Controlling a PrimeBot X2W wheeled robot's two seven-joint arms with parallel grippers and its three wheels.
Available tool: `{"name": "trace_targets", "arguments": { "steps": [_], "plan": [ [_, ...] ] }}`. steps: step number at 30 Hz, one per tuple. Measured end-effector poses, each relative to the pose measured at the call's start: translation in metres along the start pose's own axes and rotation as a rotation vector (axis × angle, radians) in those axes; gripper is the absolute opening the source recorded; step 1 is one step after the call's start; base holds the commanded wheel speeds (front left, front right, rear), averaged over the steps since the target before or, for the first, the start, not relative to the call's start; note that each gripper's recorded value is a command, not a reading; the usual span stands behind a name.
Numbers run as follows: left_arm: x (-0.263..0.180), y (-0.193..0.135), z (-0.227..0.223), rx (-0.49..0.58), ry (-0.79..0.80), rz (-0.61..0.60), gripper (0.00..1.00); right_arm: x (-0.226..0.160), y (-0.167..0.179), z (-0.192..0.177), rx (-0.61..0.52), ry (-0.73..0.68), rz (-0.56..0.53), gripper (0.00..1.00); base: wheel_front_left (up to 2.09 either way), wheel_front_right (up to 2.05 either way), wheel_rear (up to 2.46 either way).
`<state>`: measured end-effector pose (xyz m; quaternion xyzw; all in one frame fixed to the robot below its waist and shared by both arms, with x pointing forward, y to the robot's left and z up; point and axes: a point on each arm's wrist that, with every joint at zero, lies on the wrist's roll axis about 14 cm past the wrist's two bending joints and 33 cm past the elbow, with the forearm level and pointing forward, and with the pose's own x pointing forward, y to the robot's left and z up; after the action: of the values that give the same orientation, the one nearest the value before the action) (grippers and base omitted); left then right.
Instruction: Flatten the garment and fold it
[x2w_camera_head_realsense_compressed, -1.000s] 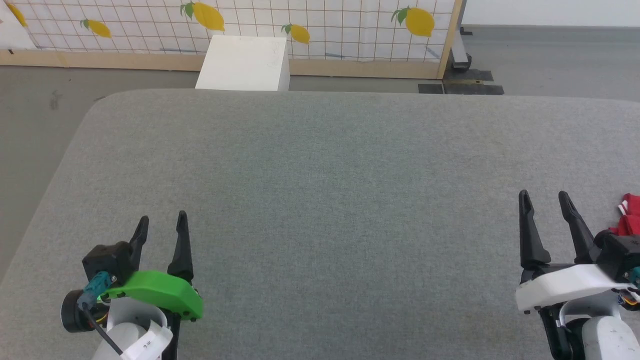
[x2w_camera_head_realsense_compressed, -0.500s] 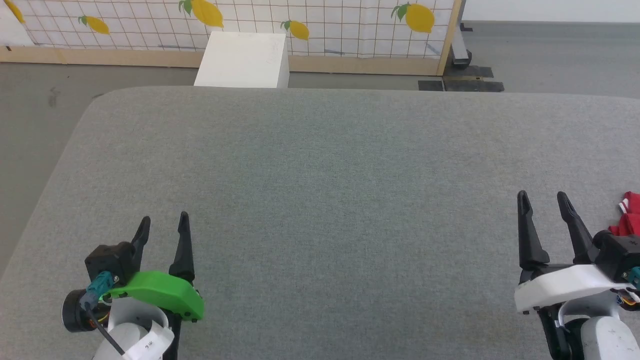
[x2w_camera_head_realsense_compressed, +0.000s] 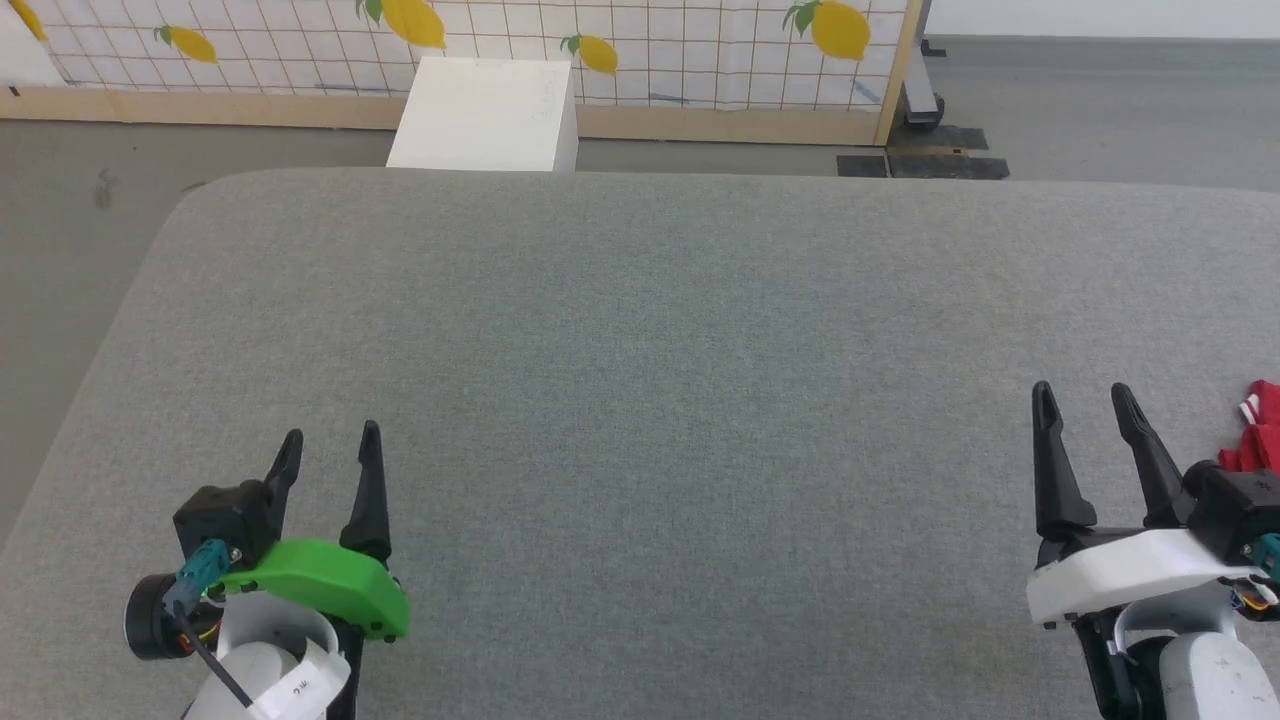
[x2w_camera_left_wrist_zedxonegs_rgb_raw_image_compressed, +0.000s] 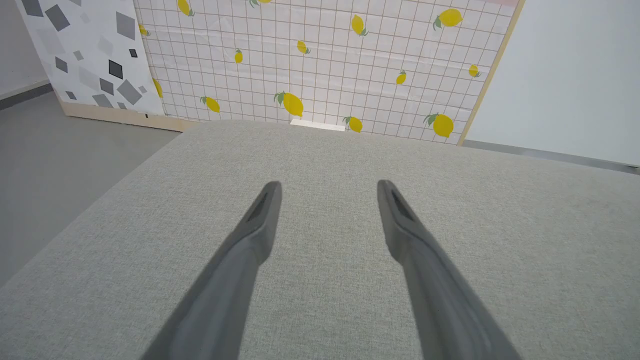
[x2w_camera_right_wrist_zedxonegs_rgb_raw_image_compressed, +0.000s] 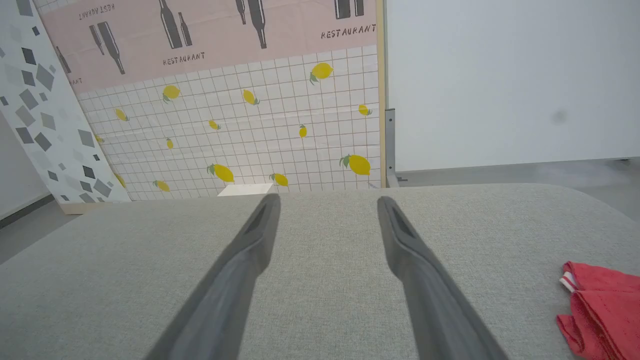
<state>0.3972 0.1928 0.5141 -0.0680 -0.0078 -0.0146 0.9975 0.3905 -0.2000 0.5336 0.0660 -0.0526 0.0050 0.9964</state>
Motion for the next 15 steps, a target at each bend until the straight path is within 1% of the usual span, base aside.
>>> {"name": "trace_targets", "arguments": {
  "steps": [15],
  "plan": [
    [0.0032,-0.0013,-0.0030,0.008,0.008,-0.008,1.00,0.0006,0.0006,-0.0039,0.005,0.011,0.001,1.00,0.00,0.00,0.00]
  ]
}}
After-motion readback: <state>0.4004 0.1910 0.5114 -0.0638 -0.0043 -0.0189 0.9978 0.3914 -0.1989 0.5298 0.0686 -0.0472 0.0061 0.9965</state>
